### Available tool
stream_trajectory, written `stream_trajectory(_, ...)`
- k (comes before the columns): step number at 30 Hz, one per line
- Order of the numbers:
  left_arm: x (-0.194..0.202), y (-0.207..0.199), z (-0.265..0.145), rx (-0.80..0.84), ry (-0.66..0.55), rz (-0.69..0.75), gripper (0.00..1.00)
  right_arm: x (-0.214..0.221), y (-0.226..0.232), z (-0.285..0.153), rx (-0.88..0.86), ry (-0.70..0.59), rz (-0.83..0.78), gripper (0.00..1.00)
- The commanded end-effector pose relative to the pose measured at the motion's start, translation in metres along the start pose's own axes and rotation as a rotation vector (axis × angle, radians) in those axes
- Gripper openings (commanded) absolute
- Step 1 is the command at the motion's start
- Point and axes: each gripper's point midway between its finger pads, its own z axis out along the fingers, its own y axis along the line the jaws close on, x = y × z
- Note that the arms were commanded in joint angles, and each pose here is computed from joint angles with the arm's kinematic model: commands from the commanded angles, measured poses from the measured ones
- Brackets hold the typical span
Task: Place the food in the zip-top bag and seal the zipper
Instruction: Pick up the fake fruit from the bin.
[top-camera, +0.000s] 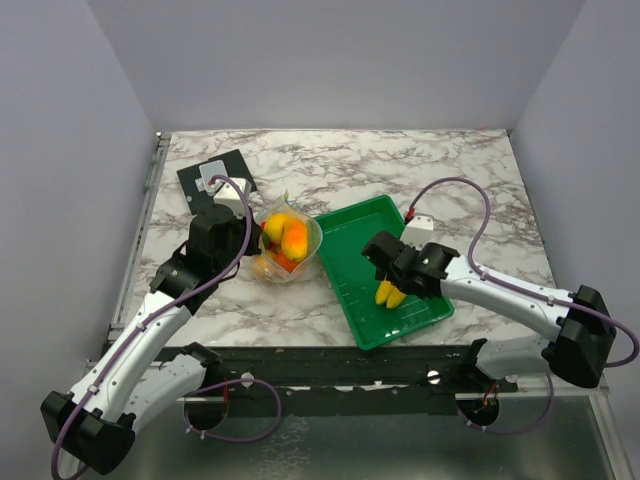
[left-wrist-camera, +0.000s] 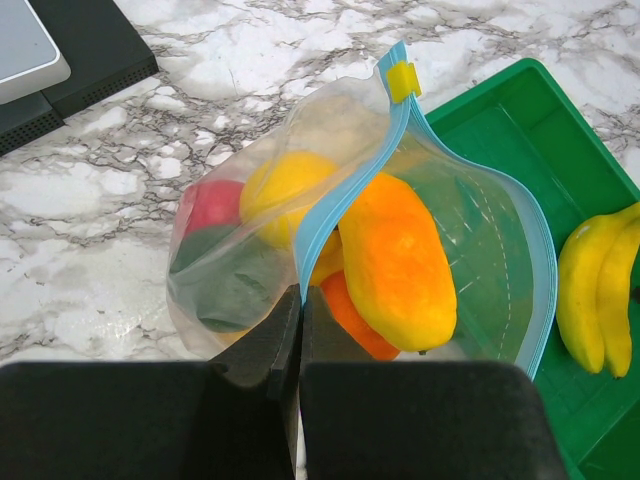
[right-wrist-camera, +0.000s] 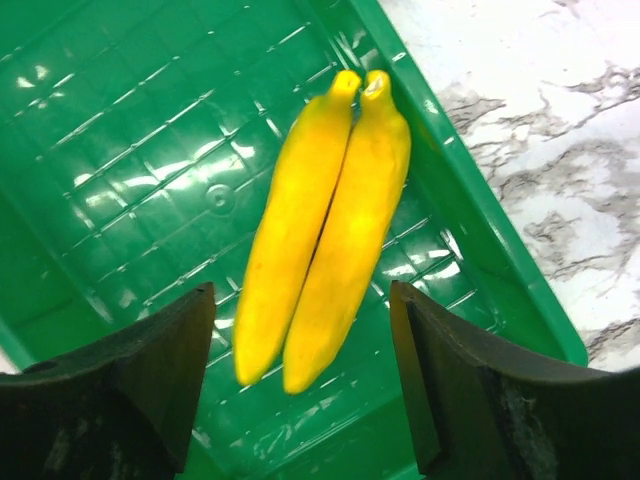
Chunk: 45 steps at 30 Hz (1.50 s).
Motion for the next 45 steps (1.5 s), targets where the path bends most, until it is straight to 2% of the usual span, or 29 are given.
stream_trajectory(1,0.002,-0.005,0.000,0.025,0.000,0.006,0.00,-0.005,-0.012,0.015,0.101,-0.028,0.039,0.84)
stream_trajectory(2,0.002,-0.005,0.000,0.024,0.001,0.006,0.00,-0.003,-0.014,0.019,0.114,-0.022,0.046,0.88)
stream_trajectory(8,0.003,-0.005,0.000,0.026,0.002,0.006,0.00,0.008,-0.010,0.036,0.091,0.015,0.087,0.94)
stream_trajectory(11,0.003,-0.006,0.000,0.027,0.004,0.008,0.00,0.014,-0.011,0.046,0.089,0.044,0.121,1.00)
stream_trajectory(20,0.003,-0.005,0.000,0.025,0.004,0.008,0.00,0.025,-0.006,0.068,0.062,0.109,0.203,1.00)
stream_trajectory(32,0.003,-0.006,0.000,0.026,0.003,0.009,0.00,0.036,0.000,0.084,0.056,0.163,0.236,1.00)
stream_trajectory(38,0.003,-0.005,0.000,0.026,0.001,0.010,0.00,0.046,-0.004,0.089,0.068,0.182,0.239,0.92)
stream_trajectory(42,0.003,-0.005,0.000,0.026,0.003,0.010,0.00,0.050,-0.004,0.091,0.066,0.187,0.240,0.81)
stream_trajectory(45,0.003,-0.005,0.000,0.025,0.004,0.010,0.00,0.048,-0.003,0.090,0.060,0.181,0.243,0.67)
